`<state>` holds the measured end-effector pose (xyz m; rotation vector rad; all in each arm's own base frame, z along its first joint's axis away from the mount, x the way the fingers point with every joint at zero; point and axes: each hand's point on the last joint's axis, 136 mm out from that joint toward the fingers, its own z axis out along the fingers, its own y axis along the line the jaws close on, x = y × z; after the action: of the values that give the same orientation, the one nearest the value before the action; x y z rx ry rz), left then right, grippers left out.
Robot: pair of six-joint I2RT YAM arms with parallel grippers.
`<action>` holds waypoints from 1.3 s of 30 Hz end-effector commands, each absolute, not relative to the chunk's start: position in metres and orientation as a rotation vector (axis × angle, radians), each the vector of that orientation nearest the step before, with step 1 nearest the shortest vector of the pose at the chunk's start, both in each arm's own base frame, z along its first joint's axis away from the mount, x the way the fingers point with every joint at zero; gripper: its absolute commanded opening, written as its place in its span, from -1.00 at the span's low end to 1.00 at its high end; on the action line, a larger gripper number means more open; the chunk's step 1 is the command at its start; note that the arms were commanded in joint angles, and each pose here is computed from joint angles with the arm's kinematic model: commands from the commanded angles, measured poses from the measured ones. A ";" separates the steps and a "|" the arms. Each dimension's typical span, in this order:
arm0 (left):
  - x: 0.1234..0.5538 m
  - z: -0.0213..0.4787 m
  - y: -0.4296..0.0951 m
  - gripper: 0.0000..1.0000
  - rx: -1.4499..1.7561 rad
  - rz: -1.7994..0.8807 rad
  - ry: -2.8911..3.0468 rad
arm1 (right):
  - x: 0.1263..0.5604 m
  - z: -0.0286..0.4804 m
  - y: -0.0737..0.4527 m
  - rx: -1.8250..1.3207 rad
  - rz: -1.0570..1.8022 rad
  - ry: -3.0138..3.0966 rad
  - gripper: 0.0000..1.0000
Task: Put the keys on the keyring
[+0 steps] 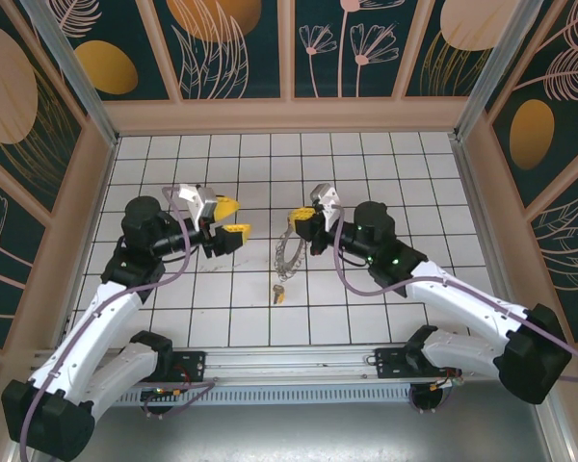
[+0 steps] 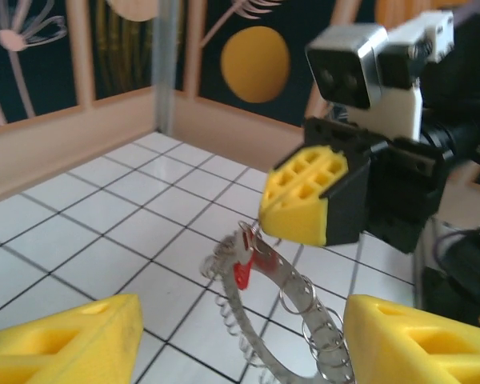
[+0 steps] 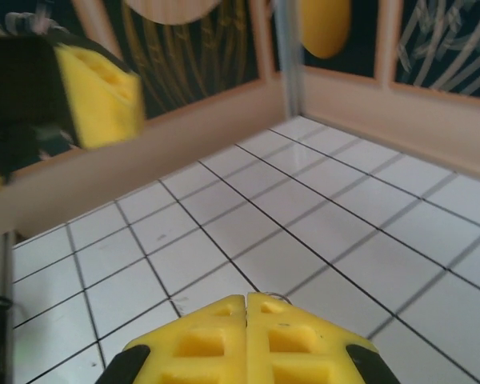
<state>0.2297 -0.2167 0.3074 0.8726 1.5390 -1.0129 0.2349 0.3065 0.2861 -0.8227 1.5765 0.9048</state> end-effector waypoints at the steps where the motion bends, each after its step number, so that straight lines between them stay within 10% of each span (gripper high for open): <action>1: 0.215 0.312 -0.231 0.36 1.025 -1.042 1.407 | 0.203 0.321 0.314 -0.971 0.985 1.340 -1.00; 39: 0.161 0.269 -0.256 -0.06 1.428 -0.925 1.129 | 0.138 0.328 0.349 -1.354 1.113 1.044 -1.00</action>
<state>0.1661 -0.2565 0.2753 1.3980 1.1437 -0.9330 0.1450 0.3456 0.2933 -1.3685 1.1874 1.0954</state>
